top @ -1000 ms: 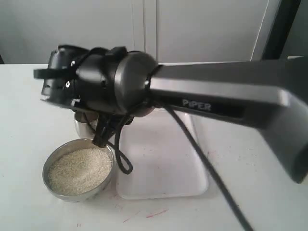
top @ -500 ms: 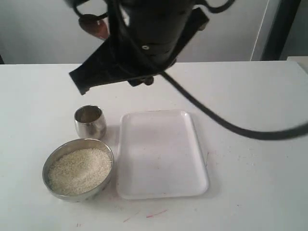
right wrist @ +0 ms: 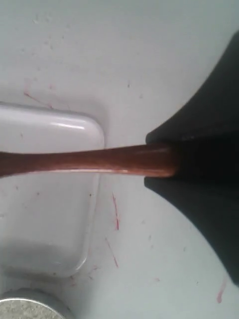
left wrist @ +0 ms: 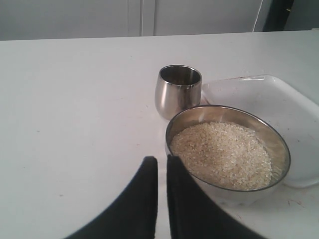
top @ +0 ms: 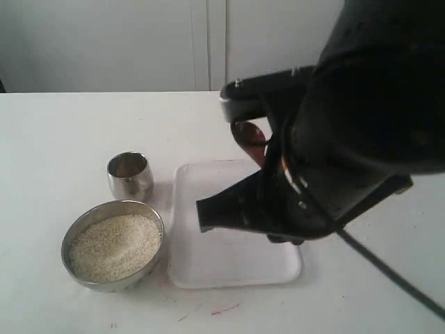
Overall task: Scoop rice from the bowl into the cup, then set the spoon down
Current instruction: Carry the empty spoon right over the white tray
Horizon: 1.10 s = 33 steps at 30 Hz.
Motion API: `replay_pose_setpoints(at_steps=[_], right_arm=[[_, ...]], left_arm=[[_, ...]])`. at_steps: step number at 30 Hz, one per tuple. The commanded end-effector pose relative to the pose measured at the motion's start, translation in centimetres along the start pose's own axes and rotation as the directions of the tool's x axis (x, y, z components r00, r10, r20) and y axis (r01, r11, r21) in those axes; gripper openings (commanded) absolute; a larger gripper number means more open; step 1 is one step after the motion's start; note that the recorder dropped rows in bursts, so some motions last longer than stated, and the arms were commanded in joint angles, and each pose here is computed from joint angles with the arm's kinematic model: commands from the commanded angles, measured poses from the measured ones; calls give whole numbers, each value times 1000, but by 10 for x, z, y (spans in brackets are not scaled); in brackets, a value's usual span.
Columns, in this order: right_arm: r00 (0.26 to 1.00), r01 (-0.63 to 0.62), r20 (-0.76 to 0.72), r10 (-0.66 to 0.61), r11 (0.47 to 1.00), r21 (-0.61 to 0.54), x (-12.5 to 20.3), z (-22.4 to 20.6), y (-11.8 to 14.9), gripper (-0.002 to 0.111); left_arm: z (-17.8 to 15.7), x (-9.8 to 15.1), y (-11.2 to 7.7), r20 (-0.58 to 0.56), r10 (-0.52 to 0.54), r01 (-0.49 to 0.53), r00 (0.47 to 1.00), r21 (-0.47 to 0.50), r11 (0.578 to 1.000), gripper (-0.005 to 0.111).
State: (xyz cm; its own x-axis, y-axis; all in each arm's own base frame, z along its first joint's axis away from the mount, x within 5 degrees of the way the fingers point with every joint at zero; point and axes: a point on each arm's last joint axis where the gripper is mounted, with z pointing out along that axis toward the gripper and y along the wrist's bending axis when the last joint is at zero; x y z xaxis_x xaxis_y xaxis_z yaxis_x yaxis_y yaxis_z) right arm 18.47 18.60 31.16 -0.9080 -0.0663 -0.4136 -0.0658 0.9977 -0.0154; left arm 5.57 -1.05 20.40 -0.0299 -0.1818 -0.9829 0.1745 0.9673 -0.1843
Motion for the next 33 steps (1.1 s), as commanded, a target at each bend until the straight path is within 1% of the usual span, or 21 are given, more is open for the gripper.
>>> replay_pose_setpoints(at_steps=[1,7,10,14,20,23,28,33], right_arm=[[995,-95,12,96,993,-75,0,33,19,0],[995,-86,43,88,995,-51,-7,87,45,0],[990,-136,35,136,991,-6,-12,114,45,0],[980,-196,-12,196,981,7,-19,140,36,0],[980,-201,-1,201,979,11,-34,148,22,0],[982,-187,8,187,982,10,-46,151,18,0],[991,-133,-22,134,990,44,-62,153,21,0],[990,-113,-79,117,992,59,-61,162,26,0]], left_arm=[[0,-2,-1,8,-9,9,1000,8,1000,14],[0,-2,-1,8,-9,9,1000,8,1000,14],[0,-2,-1,8,-9,9,1000,8,1000,14],[0,-2,-1,8,-9,9,1000,8,1000,14],[0,-2,-1,8,-9,9,1000,8,1000,14],[0,-2,-1,8,-9,9,1000,8,1000,14],[0,-2,-1,8,-9,9,1000,8,1000,14],[0,-2,-1,8,-9,9,1000,8,1000,14]])
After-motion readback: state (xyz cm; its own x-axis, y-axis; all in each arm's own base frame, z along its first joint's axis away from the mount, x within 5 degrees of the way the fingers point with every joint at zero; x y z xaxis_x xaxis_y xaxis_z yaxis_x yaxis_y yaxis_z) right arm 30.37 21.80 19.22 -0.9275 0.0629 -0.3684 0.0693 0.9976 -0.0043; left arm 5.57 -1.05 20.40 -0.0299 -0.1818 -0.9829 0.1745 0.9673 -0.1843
